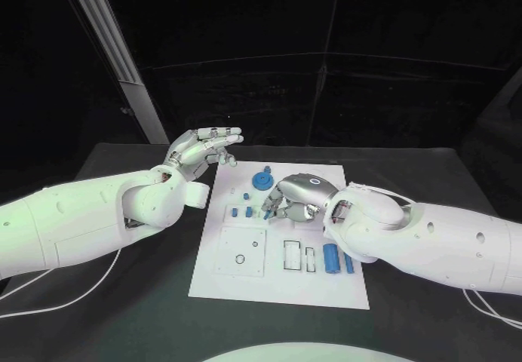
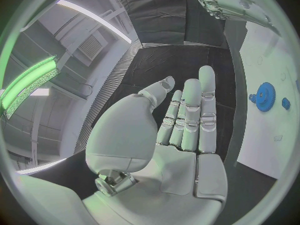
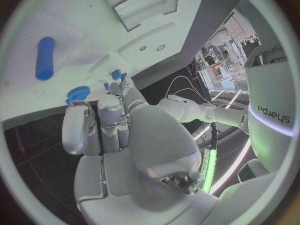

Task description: Assemble the parts on the task board

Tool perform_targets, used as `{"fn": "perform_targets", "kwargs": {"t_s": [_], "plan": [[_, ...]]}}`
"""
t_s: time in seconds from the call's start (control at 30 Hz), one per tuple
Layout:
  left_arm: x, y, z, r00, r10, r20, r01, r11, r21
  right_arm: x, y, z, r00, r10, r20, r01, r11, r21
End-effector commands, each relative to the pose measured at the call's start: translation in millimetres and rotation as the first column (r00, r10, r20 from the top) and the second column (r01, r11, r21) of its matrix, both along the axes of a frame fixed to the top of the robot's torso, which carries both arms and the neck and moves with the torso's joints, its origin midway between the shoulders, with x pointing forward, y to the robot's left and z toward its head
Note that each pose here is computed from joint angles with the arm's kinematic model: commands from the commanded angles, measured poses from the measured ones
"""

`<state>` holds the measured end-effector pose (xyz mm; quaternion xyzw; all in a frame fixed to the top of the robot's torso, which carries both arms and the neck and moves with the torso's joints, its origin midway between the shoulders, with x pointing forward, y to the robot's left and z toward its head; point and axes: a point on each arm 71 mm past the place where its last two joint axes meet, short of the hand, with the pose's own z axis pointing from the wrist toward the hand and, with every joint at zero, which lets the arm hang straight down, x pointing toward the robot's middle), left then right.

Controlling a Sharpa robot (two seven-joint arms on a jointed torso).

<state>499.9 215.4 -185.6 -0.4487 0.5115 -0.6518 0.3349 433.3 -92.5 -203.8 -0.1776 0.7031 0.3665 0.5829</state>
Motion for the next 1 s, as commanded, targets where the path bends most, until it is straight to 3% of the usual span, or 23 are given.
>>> {"fn": "perform_targets", "kwargs": {"t_s": [0.03,0.23,1.0], "plan": [[0.3,-2.3,1.6,1.000,-0.017,0.007,0.017,1.000,-0.009,-4.6,7,-9.3,0.999,0.035,-0.037,-0.037,0.998,-0.055],[1.3,-2.4,1.1,1.000,-0.018,0.004,0.018,1.000,-0.007,-11.8,17,-18.8,0.997,0.065,-0.039,-0.068,0.994,-0.090],[0.9,2.7,0.6,1.000,-0.013,-0.004,0.013,1.000,-0.003,-23.3,29,-22.6,0.995,0.099,-0.021,-0.101,0.989,-0.111]]}}
